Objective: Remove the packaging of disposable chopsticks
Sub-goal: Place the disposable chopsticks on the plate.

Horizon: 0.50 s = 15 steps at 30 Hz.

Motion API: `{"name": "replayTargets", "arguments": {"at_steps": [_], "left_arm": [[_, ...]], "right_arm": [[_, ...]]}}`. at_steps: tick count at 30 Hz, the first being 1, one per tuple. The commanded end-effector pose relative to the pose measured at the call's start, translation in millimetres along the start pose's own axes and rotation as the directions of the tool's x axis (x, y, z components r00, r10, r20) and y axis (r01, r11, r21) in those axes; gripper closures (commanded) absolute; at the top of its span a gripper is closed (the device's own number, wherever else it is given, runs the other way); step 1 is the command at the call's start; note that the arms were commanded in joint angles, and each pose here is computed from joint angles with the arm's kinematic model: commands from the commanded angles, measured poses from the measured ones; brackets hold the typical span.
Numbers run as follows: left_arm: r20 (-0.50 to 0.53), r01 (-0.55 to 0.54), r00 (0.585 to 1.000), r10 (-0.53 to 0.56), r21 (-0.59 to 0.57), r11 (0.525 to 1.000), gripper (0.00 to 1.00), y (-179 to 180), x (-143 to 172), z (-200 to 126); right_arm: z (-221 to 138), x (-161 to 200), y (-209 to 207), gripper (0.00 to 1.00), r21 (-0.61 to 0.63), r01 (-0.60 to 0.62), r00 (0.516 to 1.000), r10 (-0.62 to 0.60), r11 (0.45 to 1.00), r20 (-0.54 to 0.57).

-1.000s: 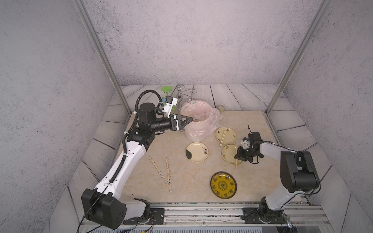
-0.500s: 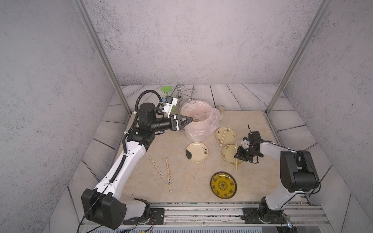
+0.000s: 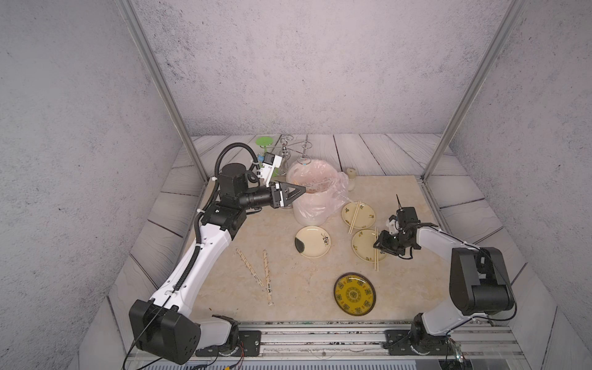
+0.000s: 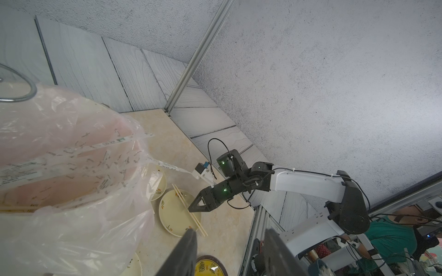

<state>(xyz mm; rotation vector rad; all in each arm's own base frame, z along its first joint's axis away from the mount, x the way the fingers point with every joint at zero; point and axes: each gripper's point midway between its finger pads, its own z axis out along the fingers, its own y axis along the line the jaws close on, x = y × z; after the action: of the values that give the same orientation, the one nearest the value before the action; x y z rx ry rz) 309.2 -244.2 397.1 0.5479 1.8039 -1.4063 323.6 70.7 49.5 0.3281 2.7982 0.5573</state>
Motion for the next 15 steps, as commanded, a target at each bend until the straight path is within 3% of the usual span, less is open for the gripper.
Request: {"name": "replayTargets", "arguments": {"at_steps": [1,5,7,9,13,15], "left_arm": [[0.019,-0.062,0.998,0.062,-0.017,0.998,0.52,-8.6,-8.6,-6.4],[-0.009,-0.048,0.999,0.047,-0.203,0.978,0.52,16.0,5.0,-18.5],[-0.024,-0.028,0.999,0.020,-0.376,0.926,0.52,40.7,22.3,-36.2],[-0.031,-0.009,0.999,-0.010,-0.561,0.828,0.52,65.4,40.9,-63.6],[-0.039,-0.024,0.999,-0.008,-0.764,0.645,0.51,86.5,69.6,-114.4],[-0.038,-0.046,0.999,0.025,-0.852,0.521,0.51,94.5,77.6,-145.2]], "right_arm": [[-31.8,-1.7,-3.0,0.61,0.054,-0.016,0.997,0.011,0.998,0.081],[-70.7,3.7,9.2,0.61,0.047,0.002,0.987,-0.010,0.999,0.158],[-92.8,10.4,19.7,0.61,0.055,0.040,0.979,-0.050,0.998,0.198],[-113.1,22.3,34.7,0.61,0.075,0.098,0.967,-0.113,0.992,0.229],[-136.2,58.4,87.0,0.61,0.069,0.255,0.937,-0.264,0.964,0.231],[-138.4,84.4,122.4,0.60,0.040,0.338,0.917,-0.339,0.940,0.211]]}}
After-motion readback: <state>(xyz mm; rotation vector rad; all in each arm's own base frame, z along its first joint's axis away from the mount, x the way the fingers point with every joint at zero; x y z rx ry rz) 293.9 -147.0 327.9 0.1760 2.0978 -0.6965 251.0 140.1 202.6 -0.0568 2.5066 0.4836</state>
